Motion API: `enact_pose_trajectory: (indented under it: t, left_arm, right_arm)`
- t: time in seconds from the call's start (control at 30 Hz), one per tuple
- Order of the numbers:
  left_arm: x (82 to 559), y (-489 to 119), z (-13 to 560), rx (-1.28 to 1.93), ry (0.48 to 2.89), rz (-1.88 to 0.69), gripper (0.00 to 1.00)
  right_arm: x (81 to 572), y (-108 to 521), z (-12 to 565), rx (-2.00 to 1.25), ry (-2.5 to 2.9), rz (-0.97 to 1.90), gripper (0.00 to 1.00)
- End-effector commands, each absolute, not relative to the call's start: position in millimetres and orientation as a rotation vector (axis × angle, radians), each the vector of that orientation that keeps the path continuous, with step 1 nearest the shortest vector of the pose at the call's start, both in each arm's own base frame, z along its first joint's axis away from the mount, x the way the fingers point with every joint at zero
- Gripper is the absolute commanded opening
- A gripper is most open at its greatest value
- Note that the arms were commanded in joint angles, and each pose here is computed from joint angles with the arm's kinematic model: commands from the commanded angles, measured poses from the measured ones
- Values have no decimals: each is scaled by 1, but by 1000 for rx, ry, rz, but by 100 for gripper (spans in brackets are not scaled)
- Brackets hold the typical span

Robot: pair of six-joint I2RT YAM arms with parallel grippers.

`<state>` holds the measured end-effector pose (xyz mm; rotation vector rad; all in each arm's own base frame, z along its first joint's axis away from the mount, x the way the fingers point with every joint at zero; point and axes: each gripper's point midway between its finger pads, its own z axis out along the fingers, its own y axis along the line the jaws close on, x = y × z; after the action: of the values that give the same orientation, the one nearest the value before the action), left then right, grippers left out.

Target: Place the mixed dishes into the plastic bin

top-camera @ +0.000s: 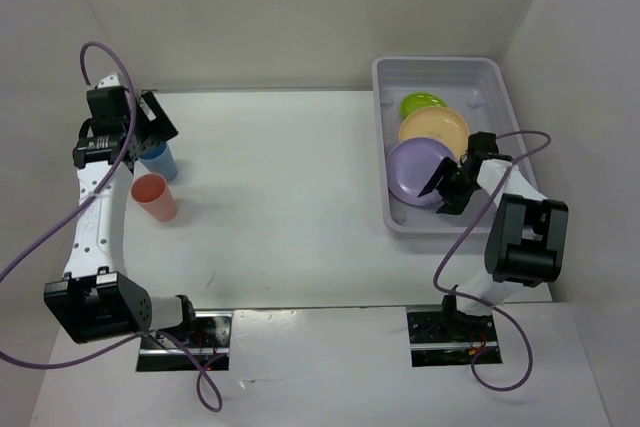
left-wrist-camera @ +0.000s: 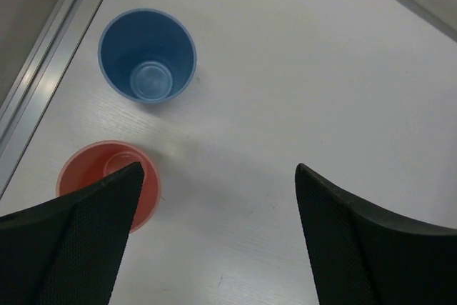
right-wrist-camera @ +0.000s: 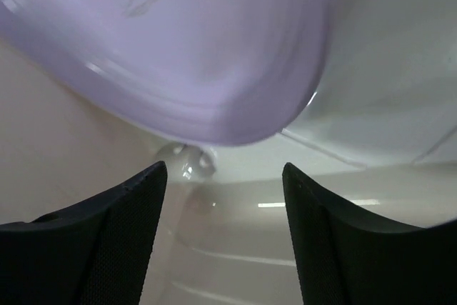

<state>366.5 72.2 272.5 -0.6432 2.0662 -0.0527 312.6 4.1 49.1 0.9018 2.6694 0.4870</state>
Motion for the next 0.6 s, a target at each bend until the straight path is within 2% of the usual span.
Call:
enact_pose_trajectory:
  t: [0.0,0.17,0.37,0.57]
  left_arm:
    - [362,84,263,-627,2115,32,93]
    - [351,78,227,-636,2232,26,76]
    - [338,71,175,-641,2408,9,72]
    - [329,79,160,-671,2439,121,72]
  right_arm:
    - [329,-1,106,804,2536,399,72]
    - [347,25,194,633,2338,358,72]
    - [353,60,229,506,2294,449,72]
    - [357,88,249,389,2259,538,72]
